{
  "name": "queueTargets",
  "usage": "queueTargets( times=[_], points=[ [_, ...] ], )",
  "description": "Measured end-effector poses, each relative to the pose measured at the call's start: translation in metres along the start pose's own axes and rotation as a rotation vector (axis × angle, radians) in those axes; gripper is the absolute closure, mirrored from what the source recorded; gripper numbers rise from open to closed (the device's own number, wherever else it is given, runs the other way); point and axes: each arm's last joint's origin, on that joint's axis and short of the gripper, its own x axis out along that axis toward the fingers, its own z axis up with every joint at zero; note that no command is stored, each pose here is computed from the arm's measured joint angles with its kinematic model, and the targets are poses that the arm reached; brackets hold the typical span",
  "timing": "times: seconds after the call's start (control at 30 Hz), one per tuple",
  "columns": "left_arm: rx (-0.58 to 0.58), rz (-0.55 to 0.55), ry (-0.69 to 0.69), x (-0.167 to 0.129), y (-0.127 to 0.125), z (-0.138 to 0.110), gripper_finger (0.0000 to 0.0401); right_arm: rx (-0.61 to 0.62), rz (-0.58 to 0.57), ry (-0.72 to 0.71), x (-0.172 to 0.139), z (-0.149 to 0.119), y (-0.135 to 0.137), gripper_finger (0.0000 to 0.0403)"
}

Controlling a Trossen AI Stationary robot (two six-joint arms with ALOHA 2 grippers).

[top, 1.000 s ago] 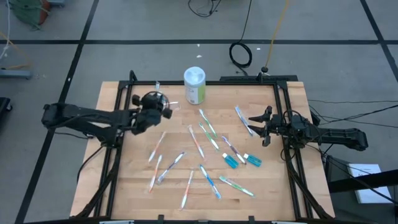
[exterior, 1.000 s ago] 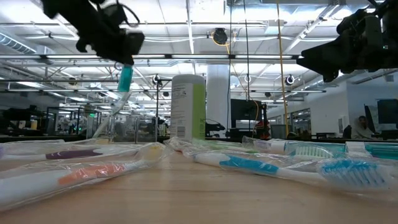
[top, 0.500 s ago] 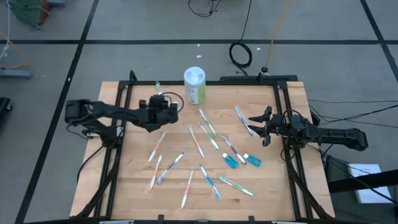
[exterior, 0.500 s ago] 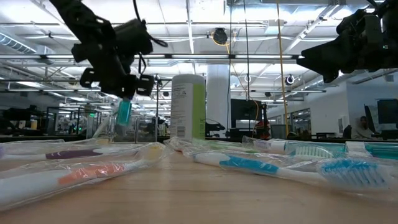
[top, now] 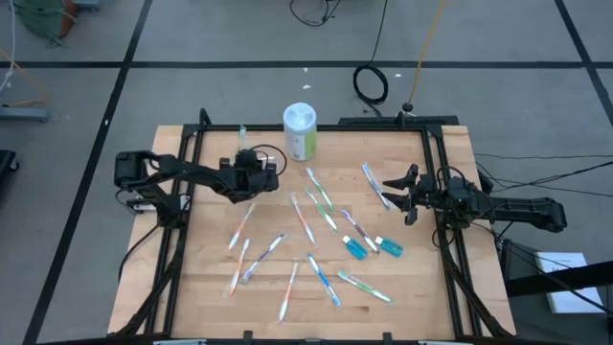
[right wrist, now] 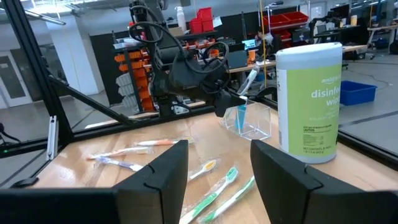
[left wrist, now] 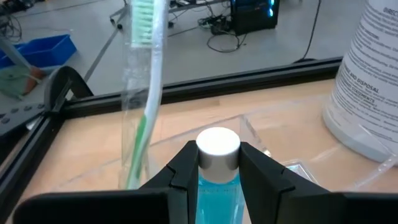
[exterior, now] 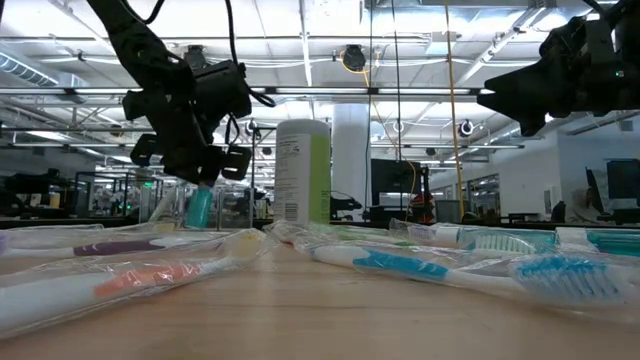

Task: Pick & Place toothbrushing station
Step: Put the left mouthwash into the transparent organizer, then put the middle green toothbrush into the transparent organizer

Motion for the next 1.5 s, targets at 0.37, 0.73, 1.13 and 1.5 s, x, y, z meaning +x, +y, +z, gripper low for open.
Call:
queueTargets(
  times=[0.37,0.73,1.13,1.5],
  points=[
    [0.131,-0.020,0.034,0.002,0.000,0.000,0.0313,0.000,0.000,0.000,0.000,0.000,0.000,0.0234],
    [0.081,-0.060,0.046,-0.006,0.006,0.012,0.0264,0.000,0.000,0.002,0.000,0.000,0.000,0.0234],
    [0.078,-0.261,0.093,-0.031,0.024,0.046,0.0177,0.000,-0.001,0.004,0.000,0.000,0.000,0.0234],
    [0.249,-0.680,0.123,-0.063,0.045,0.076,0.0176,0.000,-0.017,0.009,0.003,-0.001,0.000,0.0234]
  ],
)
